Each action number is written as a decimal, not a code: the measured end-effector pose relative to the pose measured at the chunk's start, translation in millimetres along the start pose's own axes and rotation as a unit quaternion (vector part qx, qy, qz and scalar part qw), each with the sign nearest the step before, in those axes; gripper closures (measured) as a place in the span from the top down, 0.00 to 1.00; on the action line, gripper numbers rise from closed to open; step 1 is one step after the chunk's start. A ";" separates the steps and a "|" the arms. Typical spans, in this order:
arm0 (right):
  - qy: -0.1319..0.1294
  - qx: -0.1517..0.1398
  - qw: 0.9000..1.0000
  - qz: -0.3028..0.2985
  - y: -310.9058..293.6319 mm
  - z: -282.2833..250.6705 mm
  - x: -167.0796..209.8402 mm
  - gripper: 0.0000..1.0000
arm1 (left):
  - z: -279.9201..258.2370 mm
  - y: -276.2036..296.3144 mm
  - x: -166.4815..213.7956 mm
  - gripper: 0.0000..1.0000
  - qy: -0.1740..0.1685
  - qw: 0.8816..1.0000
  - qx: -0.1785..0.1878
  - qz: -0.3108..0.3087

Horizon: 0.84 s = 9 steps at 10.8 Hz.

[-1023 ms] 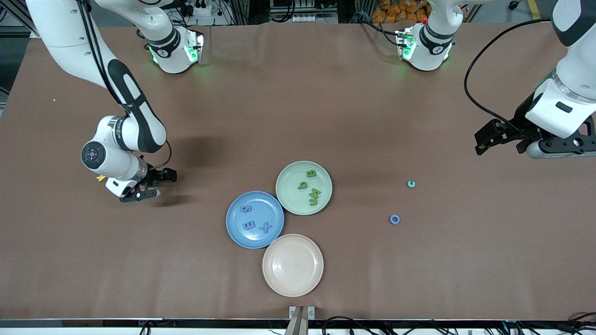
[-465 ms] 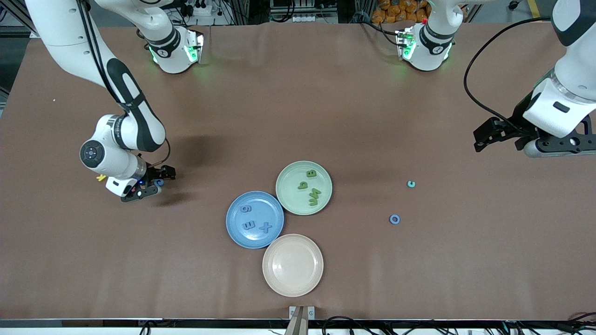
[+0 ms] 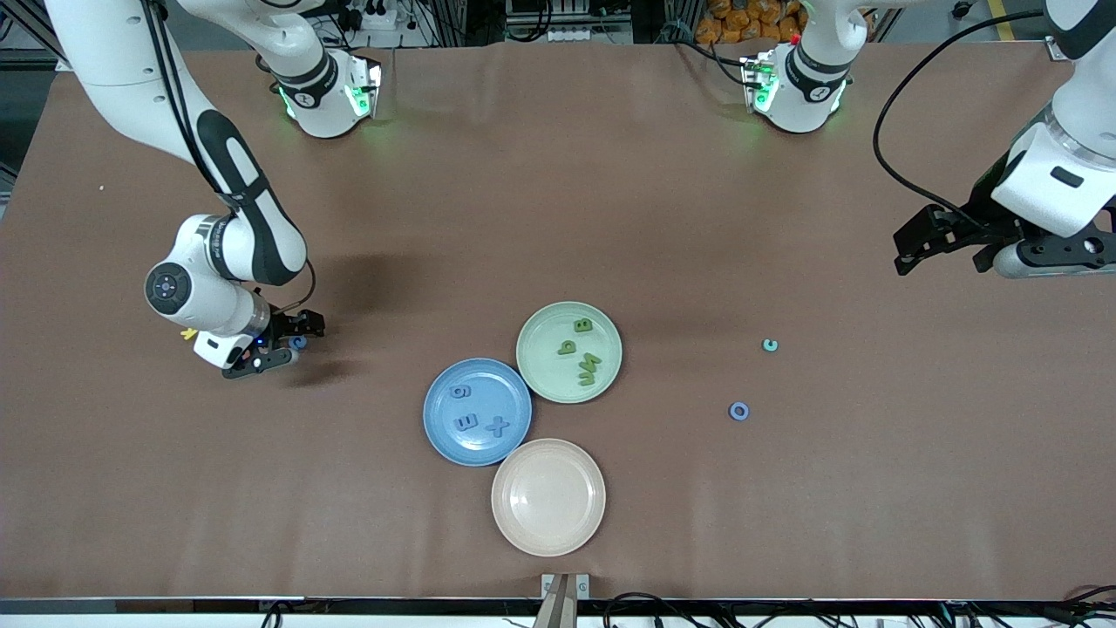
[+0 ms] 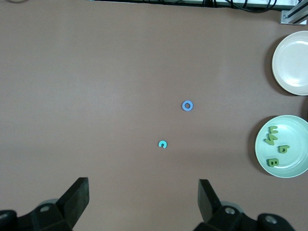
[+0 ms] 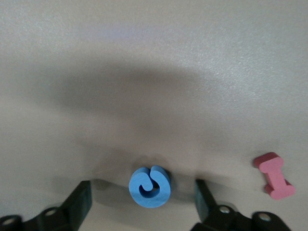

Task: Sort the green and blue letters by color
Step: 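Carry the blue c onto the blue plate and open the right gripper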

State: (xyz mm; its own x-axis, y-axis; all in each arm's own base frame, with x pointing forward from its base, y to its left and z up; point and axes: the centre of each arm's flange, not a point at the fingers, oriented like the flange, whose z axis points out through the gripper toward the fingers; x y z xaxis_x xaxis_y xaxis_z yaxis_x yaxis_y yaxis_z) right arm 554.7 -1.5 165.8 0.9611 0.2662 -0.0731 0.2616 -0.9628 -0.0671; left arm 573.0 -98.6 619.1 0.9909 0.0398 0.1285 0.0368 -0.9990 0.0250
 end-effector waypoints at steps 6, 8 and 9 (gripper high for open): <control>0.015 -0.004 1.000 0.000 3.1 -15.9 8.3 0.34 | 1.6 9.5 -3.1 1.00 -0.006 1.000 0.000 0.009; -0.018 0.018 1.000 0.003 0.4 -41.6 27.9 0.34 | 1.1 6.0 -3.5 1.00 -0.011 1.000 0.001 0.006; -0.038 0.031 0.999 0.014 -4.7 -66.1 44.6 0.34 | -0.5 5.2 -4.2 1.00 -0.013 1.000 0.002 0.005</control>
State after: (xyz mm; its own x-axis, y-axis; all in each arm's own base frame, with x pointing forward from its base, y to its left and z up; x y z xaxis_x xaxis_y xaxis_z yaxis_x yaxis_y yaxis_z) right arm 602.2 11.9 228.7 0.9576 0.2450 -0.1514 0.2272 -0.9657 -0.1254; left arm 569.0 -104.0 619.2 0.9943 0.0289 0.1027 0.0270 -0.9994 0.0197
